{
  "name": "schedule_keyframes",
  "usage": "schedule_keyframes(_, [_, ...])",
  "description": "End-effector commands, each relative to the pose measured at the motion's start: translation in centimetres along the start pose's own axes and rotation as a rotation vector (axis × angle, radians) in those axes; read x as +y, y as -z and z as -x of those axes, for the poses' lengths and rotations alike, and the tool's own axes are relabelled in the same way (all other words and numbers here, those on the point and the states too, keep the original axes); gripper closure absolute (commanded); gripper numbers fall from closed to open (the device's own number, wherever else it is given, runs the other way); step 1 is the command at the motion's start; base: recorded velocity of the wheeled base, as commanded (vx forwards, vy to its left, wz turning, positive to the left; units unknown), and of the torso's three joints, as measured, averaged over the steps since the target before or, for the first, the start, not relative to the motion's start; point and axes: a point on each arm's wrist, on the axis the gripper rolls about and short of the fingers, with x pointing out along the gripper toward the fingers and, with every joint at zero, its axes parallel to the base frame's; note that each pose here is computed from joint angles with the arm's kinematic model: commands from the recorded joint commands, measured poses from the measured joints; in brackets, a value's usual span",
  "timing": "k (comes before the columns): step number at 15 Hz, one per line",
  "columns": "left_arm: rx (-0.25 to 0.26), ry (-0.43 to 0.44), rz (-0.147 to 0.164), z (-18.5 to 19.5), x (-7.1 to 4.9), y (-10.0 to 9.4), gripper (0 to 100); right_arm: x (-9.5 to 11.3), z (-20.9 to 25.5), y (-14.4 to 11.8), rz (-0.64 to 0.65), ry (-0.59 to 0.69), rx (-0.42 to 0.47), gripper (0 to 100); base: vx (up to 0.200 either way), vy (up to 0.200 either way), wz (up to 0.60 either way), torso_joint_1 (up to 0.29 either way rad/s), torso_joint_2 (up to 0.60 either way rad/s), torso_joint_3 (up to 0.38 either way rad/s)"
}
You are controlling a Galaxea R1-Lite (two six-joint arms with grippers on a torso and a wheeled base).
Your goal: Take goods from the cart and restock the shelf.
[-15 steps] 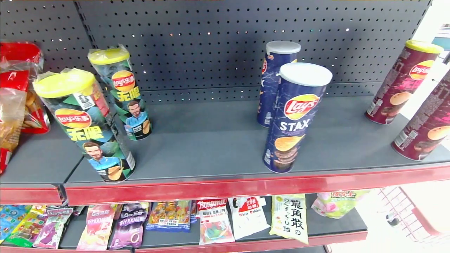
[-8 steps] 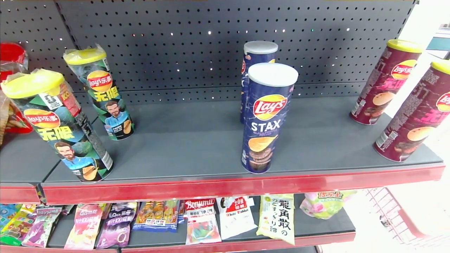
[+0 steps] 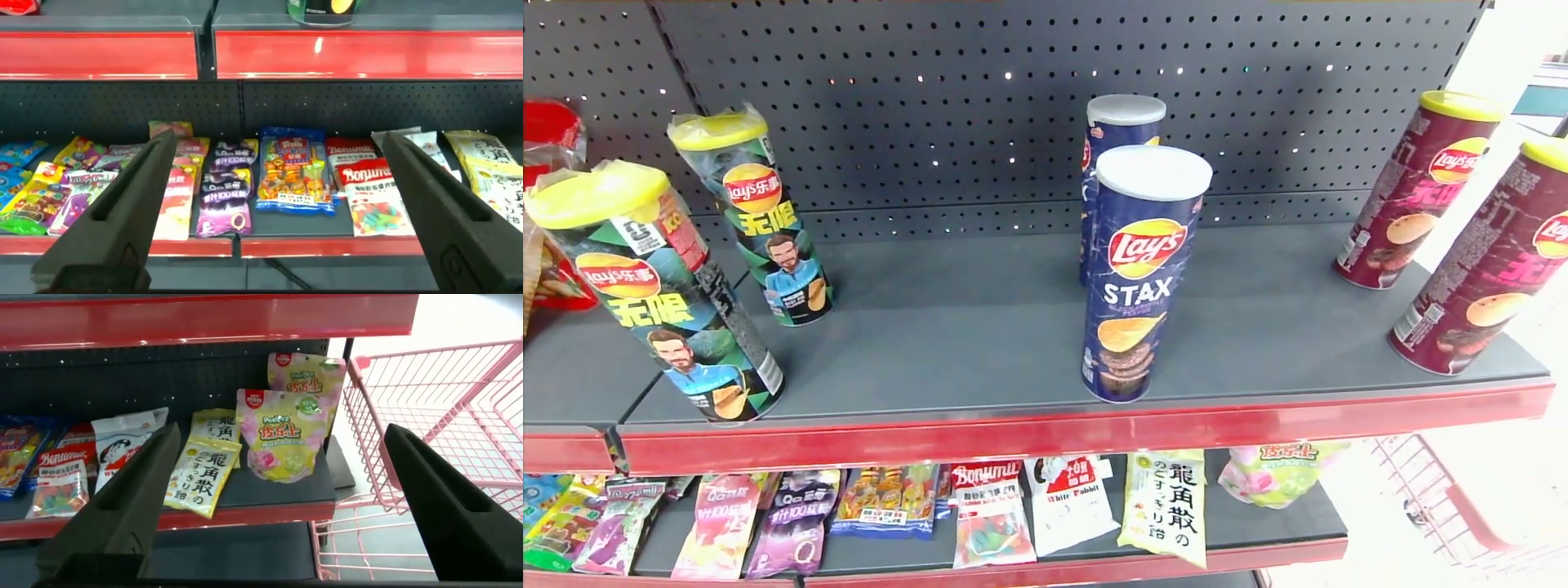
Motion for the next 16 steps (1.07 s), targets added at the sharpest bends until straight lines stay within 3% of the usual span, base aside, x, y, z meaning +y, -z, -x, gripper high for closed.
schedule_keyframes(1, [-0.001, 0.0, 0.0, 0.0, 0.0, 0.01, 0, 0.0, 0.0, 0.0, 0.0, -0.001, 0.0, 0, 0.0, 0.0, 0.0, 0.051, -0.11, -0.1])
schedule_keyframes(9, [-0.001, 0.0, 0.0, 0.0, 0.0, 0.01, 0, 0.0, 0.0, 0.0, -0.001, -0.001, 0.0, 0, 0.0, 0.0, 0.0, 0.154, -0.41, -0.25])
schedule_keyframes(16, [-0.001, 0.0, 0.0, 0.0, 0.0, 0.01, 0, 0.0, 0.0, 0.0, -0.004, 0.002, 0.0, 0, 0.0, 0.0, 0.0, 0.017, -0.04, -0.023])
